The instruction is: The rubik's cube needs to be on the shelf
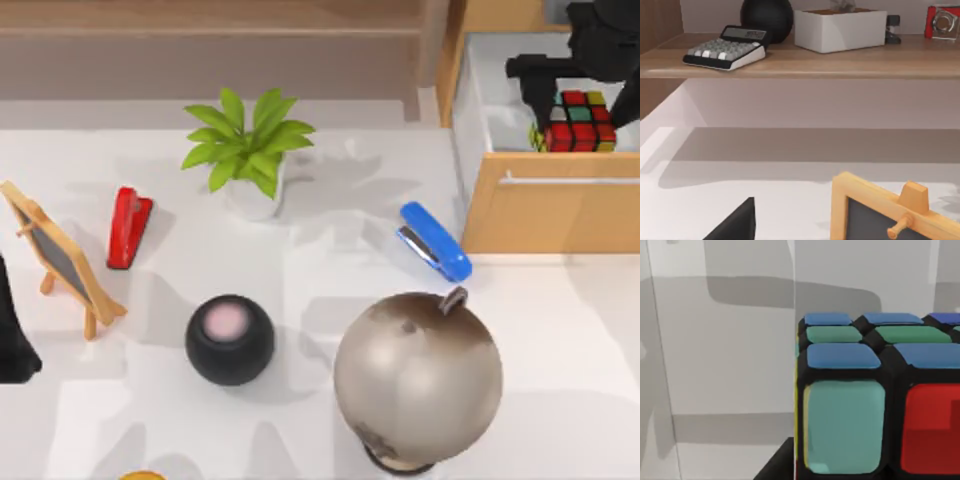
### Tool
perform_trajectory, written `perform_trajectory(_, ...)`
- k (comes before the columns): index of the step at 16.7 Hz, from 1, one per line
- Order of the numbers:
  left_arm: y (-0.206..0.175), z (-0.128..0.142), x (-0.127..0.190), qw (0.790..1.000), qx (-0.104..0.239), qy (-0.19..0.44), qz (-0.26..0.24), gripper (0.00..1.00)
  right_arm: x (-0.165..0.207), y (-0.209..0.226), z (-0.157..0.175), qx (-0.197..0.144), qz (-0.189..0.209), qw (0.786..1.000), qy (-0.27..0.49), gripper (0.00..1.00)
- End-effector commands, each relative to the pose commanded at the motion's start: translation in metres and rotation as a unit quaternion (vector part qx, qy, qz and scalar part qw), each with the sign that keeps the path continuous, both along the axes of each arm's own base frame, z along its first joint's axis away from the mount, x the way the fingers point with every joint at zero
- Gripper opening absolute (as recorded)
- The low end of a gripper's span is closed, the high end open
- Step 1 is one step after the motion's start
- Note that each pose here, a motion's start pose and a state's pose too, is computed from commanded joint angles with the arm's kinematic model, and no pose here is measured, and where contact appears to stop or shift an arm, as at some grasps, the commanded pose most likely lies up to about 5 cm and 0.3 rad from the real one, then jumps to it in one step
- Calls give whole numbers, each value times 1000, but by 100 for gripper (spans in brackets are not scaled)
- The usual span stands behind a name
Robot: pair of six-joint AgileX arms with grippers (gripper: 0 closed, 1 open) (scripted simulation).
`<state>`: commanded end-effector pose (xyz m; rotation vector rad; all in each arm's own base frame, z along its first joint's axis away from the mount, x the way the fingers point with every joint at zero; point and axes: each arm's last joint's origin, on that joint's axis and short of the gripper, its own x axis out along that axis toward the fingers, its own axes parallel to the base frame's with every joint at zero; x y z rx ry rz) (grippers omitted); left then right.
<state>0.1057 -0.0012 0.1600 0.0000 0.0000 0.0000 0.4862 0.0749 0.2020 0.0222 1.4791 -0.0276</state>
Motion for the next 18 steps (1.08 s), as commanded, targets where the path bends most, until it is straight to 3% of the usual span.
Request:
perform_trajectory(5,0,0,0,1000,0,0,0,100,-19,14,43,11,8,1000,-26,0)
perform_trajectory(10,0,0,0,1000,0,0,0,100,-57,87,114,61,84,984,-142,0)
perform_trajectory(14,0,0,0,1000,0,0,0,100,-87,158,146,111,161,950,-245,0)
perform_trajectory(18,0,0,0,1000,0,0,0,100,-96,219,150,150,206,895,-367,0)
